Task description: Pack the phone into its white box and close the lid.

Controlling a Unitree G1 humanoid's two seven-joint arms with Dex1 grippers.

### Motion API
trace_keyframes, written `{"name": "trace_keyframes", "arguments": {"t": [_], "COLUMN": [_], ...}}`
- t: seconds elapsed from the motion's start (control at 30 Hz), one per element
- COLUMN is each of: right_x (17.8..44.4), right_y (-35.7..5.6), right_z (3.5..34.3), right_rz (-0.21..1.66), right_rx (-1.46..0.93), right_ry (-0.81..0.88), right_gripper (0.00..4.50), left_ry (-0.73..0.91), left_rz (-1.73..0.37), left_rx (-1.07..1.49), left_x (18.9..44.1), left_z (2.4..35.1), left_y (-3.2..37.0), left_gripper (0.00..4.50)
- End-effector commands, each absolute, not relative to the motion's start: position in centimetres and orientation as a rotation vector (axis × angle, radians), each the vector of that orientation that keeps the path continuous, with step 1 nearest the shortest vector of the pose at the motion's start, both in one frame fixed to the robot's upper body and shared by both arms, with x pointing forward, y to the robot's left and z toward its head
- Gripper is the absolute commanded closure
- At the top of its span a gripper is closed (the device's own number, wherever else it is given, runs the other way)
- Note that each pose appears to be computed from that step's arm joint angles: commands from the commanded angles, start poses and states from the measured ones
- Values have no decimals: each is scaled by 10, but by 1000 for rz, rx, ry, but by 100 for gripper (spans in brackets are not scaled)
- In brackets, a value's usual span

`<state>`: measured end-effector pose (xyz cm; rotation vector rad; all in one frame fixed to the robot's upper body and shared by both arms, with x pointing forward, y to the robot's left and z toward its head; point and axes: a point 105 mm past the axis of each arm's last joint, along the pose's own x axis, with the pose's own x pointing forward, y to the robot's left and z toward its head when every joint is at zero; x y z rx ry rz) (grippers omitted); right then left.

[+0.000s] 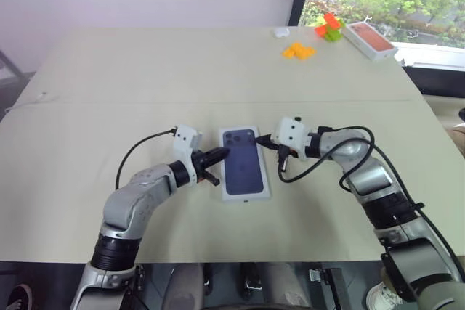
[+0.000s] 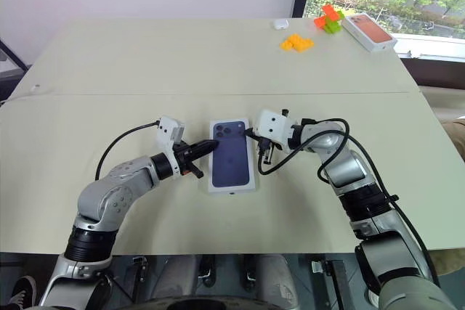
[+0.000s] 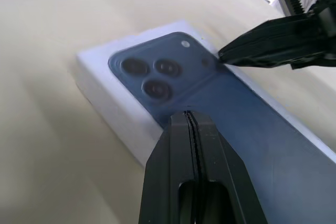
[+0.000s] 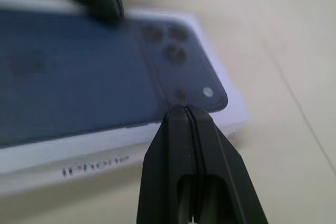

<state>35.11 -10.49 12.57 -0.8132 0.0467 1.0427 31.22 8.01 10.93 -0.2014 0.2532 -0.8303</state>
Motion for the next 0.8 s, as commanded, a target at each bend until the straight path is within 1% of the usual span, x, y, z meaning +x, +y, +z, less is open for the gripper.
{"name": "trace_keyframes", "arguments": {"t": [0.03, 0.2, 0.27, 0.33, 0.4, 0.47, 0.53, 0.7, 0.77, 0.8], "right_x": [352, 348, 346, 340, 333, 333, 332, 324, 320, 319], "right_y": [-113, -104, -101, -93, -87, -86, -91, -97, -97, -96], "right_z": [120, 132, 146, 164, 171, 167, 152, 108, 100, 102], "right_rz": [1028, 1065, 1070, 1105, 1140, 1128, 1120, 1122, 1134, 1137], "right_rx": [-891, -843, -740, -619, -533, -529, -606, -727, -772, -752], "right_ry": [58, 4, -17, -57, -56, -34, 4, 101, 102, 96], "right_gripper": [448, 448, 448, 448, 448, 448, 448, 448, 448, 448], "left_ry": [236, 230, 223, 197, 168, 165, 189, 344, 360, 348], "left_rz": [-828, -815, -824, -832, -835, -836, -837, -759, -739, -739], "left_rx": [-179, -167, -181, -221, -237, -233, -213, -68, -37, -45], "left_x": [310, 312, 311, 314, 317, 318, 318, 320, 320, 320], "left_z": [111, 112, 116, 128, 136, 137, 130, 81, 73, 76], "left_y": [83, 87, 86, 81, 77, 73, 69, 75, 80, 82], "left_gripper": [450, 450, 450, 450, 450, 450, 450, 450, 450, 450]}}
